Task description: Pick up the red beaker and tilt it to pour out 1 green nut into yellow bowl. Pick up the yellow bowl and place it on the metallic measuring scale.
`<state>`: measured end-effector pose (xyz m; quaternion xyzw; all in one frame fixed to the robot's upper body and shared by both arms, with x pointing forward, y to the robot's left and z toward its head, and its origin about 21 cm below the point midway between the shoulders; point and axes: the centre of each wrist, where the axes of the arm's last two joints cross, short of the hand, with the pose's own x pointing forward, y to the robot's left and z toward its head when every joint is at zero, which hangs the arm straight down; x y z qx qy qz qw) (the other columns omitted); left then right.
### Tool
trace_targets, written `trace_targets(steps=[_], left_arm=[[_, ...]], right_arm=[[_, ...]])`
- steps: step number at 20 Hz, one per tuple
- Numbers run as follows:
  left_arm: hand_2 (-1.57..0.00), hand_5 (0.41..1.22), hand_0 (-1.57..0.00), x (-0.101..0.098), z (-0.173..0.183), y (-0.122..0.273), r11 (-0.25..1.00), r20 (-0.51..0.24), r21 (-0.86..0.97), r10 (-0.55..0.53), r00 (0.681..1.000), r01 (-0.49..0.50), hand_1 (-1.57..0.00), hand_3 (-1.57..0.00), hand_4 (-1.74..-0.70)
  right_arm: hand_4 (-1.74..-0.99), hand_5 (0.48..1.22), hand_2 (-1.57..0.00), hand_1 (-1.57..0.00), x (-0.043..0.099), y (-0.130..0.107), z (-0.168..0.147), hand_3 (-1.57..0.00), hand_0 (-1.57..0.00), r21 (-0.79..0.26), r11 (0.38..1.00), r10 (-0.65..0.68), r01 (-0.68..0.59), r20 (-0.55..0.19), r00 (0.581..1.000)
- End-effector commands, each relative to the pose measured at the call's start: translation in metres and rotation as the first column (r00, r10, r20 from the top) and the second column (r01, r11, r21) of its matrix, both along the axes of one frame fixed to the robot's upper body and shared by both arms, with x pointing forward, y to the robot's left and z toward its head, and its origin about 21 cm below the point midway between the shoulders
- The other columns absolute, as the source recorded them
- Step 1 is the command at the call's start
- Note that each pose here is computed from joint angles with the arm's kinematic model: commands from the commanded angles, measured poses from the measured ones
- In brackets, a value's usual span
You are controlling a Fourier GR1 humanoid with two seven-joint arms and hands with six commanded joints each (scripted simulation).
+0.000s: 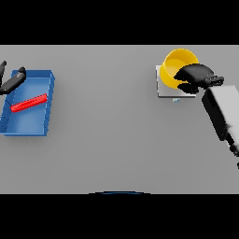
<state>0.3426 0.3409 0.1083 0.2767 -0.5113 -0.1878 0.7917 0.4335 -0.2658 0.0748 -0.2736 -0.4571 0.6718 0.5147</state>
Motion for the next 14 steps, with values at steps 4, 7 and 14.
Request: trace_targets(steps=[4,7,14], left_arm=[[0.00,0.717,0.00,0.0034,-0.0031,-0.0020,1.000,-0.019,-0.010,0.005,1.000,-0.006,0.00,0.00,-0.73],[0.00,0.705,0.00,0.0052,-0.0048,-0.0020,1.000,-0.015,-0.006,0.005,1.000,-0.005,0.00,0.00,-0.72],[0.00,0.693,0.00,0.0032,-0.0039,-0.0028,1.000,-0.006,-0.005,0.003,1.000,-0.003,0.00,0.00,-0.72]], right_arm=[[-1.539,0.933,-0.69,-0.58,0.0024,0.0012,0.0011,-0.61,-0.37,-0.008,1.000,-0.018,0.018,-0.034,0.999],[-1.485,0.859,-0.45,-0.30,0.0004,-0.0010,-0.0041,-0.49,-0.19,-0.041,0.999,0.017,-0.018,-0.033,0.999],[-1.410,0.759,-0.10,-0.06,-0.0002,0.0017,-0.0018,-0.27,-0.04,-0.063,0.998,-0.027,0.023,-0.066,0.997]])
